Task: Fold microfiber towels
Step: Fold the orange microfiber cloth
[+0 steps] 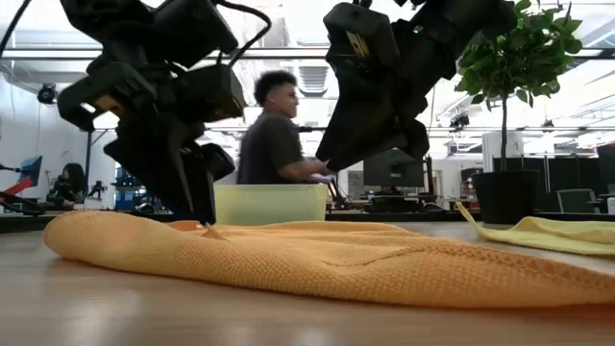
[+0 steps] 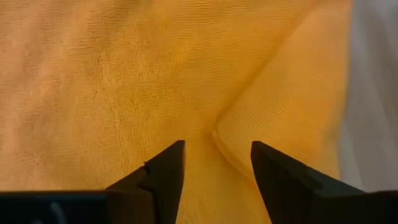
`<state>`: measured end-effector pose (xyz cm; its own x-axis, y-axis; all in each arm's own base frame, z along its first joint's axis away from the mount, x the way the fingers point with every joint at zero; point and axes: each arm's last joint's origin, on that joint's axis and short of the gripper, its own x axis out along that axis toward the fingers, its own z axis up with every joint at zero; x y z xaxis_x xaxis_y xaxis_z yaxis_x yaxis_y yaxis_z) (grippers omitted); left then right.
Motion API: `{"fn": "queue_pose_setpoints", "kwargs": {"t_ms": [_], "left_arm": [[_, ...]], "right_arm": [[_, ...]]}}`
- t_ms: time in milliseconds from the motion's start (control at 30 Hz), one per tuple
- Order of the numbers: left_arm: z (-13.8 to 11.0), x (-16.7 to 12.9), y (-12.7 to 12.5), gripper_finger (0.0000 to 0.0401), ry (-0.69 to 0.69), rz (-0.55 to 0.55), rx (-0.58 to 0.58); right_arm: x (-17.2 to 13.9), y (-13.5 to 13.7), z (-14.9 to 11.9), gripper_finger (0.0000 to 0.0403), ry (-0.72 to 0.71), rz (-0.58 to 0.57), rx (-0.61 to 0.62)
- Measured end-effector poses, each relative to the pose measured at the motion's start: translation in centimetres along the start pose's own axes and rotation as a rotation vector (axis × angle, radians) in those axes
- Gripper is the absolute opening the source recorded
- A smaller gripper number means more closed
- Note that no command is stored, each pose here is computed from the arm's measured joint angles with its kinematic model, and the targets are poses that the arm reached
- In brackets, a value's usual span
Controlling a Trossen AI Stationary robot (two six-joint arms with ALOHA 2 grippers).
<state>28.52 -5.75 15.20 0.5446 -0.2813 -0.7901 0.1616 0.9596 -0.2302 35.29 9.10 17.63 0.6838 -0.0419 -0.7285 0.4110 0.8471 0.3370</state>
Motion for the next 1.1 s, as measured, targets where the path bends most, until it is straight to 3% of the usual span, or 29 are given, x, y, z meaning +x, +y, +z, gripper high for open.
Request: {"fn": "queue_pose_setpoints", "kwargs": {"t_ms": [467,567,800,1100], "left_arm": [[1.3,3.0,-0.5,0.0165,0.052,-0.004,0.009],[1.7,3.5,-0.6,0.0135,0.054,-0.004,-0.017],[2.3,2.7,-0.9,0.0010,0.040,0.003,-0.033],[3.3,0.2,-1.4,0.0015,-0.046,0.031,-0.023]], "right_arm": [[-0.1,0.4,-1.1,0.0098,0.041,0.015,-0.031],[-0.1,0.3,-1.3,0.0098,0.062,0.025,-0.039],[-0.2,0.1,-1.9,0.0098,0.097,0.033,-0.047],[0.2,-0.1,-2.1,0.0098,0.058,0.069,-0.089]]}}
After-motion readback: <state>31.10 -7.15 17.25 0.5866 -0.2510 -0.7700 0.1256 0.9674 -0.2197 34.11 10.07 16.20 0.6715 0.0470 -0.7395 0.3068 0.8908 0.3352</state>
